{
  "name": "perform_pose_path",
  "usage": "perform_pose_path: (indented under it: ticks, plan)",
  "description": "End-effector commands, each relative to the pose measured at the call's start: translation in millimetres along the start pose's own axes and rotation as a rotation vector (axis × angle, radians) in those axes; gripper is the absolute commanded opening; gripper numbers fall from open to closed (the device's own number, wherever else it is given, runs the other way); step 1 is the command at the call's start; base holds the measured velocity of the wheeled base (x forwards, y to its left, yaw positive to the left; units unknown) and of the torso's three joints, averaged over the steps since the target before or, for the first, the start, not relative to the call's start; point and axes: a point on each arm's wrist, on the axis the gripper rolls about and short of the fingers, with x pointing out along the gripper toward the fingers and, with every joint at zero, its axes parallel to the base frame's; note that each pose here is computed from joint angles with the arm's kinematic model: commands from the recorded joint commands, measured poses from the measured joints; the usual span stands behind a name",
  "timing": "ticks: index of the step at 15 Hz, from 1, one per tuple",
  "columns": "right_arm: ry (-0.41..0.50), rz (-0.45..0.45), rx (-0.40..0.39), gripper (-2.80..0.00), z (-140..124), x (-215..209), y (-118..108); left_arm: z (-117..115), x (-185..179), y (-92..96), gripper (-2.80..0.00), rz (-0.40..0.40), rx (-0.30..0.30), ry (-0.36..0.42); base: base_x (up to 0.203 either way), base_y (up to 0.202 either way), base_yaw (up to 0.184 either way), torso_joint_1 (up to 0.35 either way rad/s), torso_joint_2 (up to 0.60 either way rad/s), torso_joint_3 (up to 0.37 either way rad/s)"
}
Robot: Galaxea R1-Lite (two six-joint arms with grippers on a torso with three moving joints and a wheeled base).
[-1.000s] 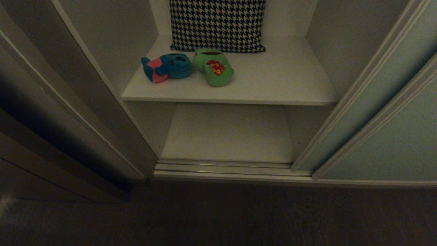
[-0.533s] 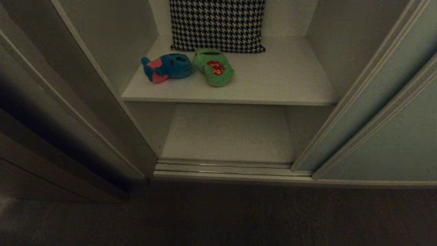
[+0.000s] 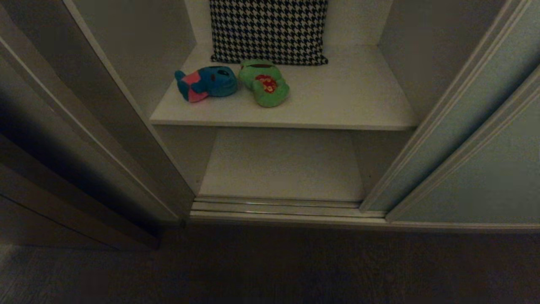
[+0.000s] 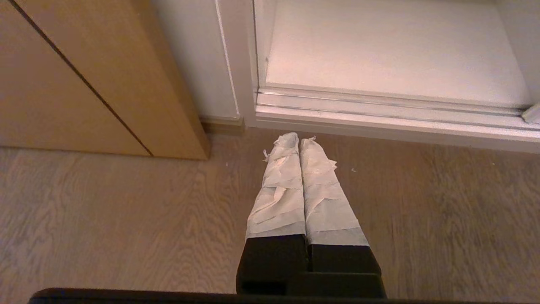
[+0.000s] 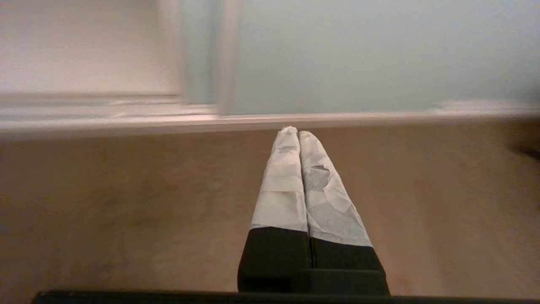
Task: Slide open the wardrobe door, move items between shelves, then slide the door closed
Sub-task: Close the door
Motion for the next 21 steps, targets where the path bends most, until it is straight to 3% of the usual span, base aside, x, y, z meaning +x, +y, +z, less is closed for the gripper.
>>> perform_pose_path:
  ticks: [1,5,12,15,18,21]
  plan:
    - [0.033,-0.04,-0.01,-2.8,13,10,-1,0,0,0.0,-2.8,0.002,-0.001,0.003,0.0,0.0,0.0,0.0,0.0,0.0]
    - [-0.002,-0.071,0.014,-2.8,44,7,2,0,0,0.0,-2.8,0.001,-0.001,0.003,0.0,0.0,0.0,0.0,0.0,0.0]
    - [0.078,0.12,0.054,-2.8,108,64,31,0,0,0.0,-2.8,0.001,-0.001,0.003,0.0,0.0,0.0,0.0,0.0,0.0]
    - [0.047,0.189,0.074,-2.8,125,97,25,0,0,0.0,-2.8,0.001,-0.001,0.003,0.0,0.0,0.0,0.0,0.0,0.0]
    - [0.027,0.18,0.087,-2.8,131,128,6,0,0,0.0,-2.8,0.001,-0.001,0.003,0.0,0.0,0.0,0.0,0.0,0.0]
    - [0.035,0.289,0.108,-2.8,128,145,-8,0,0,0.0,-2.8,0.001,-0.001,0.003,0.0,0.0,0.0,0.0,0.0,0.0]
